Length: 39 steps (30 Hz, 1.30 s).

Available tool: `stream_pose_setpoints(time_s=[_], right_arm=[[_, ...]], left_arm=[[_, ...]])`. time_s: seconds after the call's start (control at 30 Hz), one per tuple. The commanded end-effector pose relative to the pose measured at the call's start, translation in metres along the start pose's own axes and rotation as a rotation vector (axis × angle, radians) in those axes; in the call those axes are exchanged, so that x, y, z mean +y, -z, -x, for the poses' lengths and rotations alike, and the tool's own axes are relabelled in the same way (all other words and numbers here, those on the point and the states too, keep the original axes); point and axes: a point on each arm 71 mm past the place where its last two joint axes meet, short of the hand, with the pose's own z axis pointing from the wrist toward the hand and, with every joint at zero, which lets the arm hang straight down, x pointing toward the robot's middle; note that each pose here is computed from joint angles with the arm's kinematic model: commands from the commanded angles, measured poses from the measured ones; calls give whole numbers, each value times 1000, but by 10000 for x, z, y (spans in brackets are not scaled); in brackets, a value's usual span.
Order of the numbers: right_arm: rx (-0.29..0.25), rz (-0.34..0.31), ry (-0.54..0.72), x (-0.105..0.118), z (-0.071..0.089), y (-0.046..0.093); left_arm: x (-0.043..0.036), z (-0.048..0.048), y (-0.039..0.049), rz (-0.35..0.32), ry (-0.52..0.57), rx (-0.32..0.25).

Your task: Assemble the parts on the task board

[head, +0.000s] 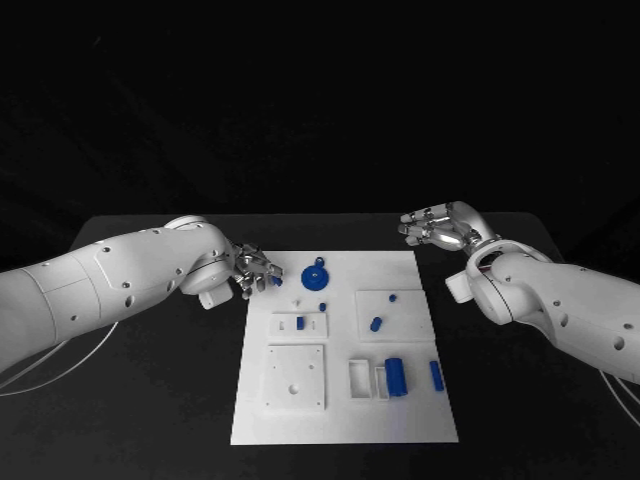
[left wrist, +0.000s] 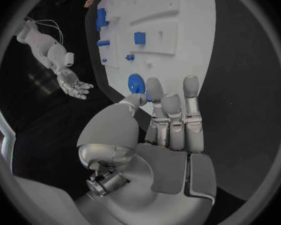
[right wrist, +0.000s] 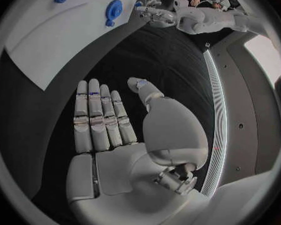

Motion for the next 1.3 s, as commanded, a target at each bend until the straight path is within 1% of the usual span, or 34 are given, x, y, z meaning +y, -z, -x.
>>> stream_pose_setpoints(time_s=[0.03, 0.4, 0.5, 0.7, 0.8, 0.9, 1.03, 1.23, 1.3], right_arm=[[10, 9, -5, 2, -10, 7], [11, 0, -8, -38, -4, 35], [11, -4, -9, -54, -3, 45], [12, -10, -11, -81, -5, 64], [12, -14, -12, -99, -4, 76], [12, -18, -12, -117, 1, 88], [12, -23, -12, -141, 0, 103], [16, -33, -16, -188, -21, 130], [17, -38, -18, -207, -31, 141]], left_arm=[[4, -4, 29, 8, 9, -45], [110, -160, 182, -18, 11, -95], [140, -201, 224, -32, 12, -117], [173, -262, 296, -69, 17, -177], [188, -295, 340, -92, 24, -219], [201, -326, 394, -121, 30, -275], [222, -372, 450, -147, 45, -319], [257, -456, 503, -166, 62, -336], [276, -500, 523, -174, 71, -341]])
